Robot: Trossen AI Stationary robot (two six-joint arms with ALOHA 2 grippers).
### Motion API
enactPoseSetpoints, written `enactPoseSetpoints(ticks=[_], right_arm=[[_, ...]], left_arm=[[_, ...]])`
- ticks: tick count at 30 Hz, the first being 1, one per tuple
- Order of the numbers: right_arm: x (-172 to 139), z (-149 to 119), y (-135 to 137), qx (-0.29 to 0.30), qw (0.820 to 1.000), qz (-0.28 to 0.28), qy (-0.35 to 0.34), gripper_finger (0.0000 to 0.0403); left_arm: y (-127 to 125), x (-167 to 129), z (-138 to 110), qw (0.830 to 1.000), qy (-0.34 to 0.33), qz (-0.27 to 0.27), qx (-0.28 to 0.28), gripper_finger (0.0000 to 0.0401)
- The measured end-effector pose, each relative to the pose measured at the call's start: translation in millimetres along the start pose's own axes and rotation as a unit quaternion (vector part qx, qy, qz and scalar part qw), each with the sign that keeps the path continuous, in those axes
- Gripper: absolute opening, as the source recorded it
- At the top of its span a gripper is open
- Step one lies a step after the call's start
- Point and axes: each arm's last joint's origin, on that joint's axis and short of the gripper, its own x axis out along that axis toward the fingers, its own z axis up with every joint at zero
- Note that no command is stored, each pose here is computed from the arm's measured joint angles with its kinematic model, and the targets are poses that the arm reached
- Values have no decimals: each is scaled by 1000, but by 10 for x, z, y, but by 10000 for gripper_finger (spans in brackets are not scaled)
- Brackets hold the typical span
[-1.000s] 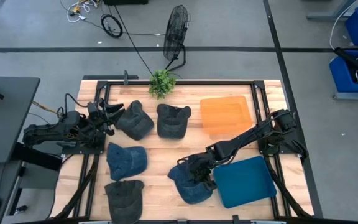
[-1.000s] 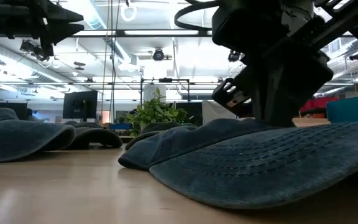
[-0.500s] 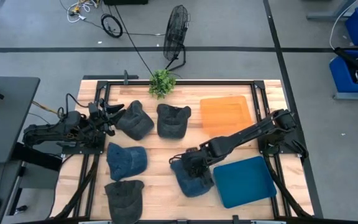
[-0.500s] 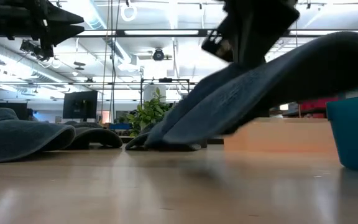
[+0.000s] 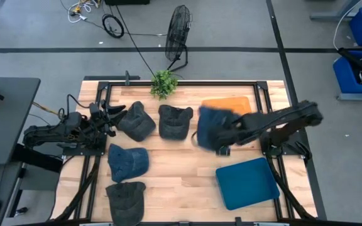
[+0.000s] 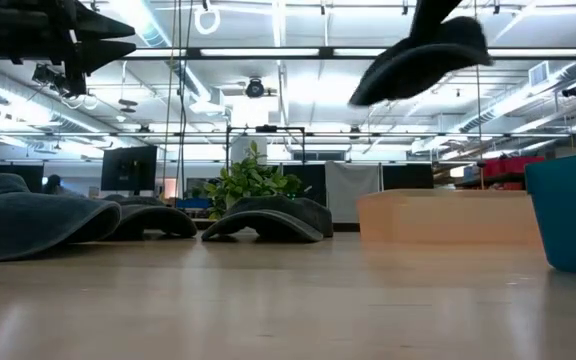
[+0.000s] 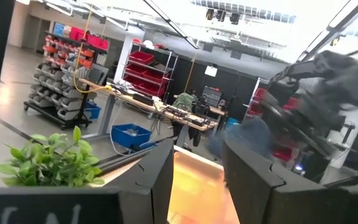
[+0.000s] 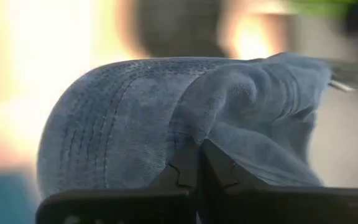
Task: Pick & Place hat
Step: Put the right blue cap into the orange bin
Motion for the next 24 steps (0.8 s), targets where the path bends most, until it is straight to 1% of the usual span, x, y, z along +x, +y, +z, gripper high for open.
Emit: enactPoseSetpoints(ticks=[1,2,3,5,6,7,11,16,20,22,24], right_arm=[[-37,-65,-102,44,998,-34,-17,2],[-63,-139,-199,97,993,-66,-32,4],[-74,-207,-281,158,982,-90,-46,6],[-52,-355,-409,281,951,-115,-64,9],[-13,-429,-456,326,935,-124,-66,9],[40,-505,-488,355,923,-135,-64,8],[356,-737,-510,399,900,-170,-40,5],[820,-828,-472,426,886,-180,-45,4],[1103,-905,-513,459,866,-192,-50,4],[1223,-941,-527,477,856,-189,-59,3],[1333,-987,-514,487,854,-171,-58,3]], left_arm=[[0,0,0,1000,0,0,0,140],[0,0,0,1000,0,0,0,140],[0,0,0,1000,0,0,0,140],[0,0,0,1000,0,0,0,140],[0,0,0,1000,0,0,0,140],[0,0,0,1000,0,0,0,140],[0,0,0,1000,0,0,0,140],[0,0,0,1000,0,0,0,140],[1,0,-1,1000,0,0,0,140],[1,0,0,1000,0,1,1,140],[1,0,-1,1000,0,1,1,140]])
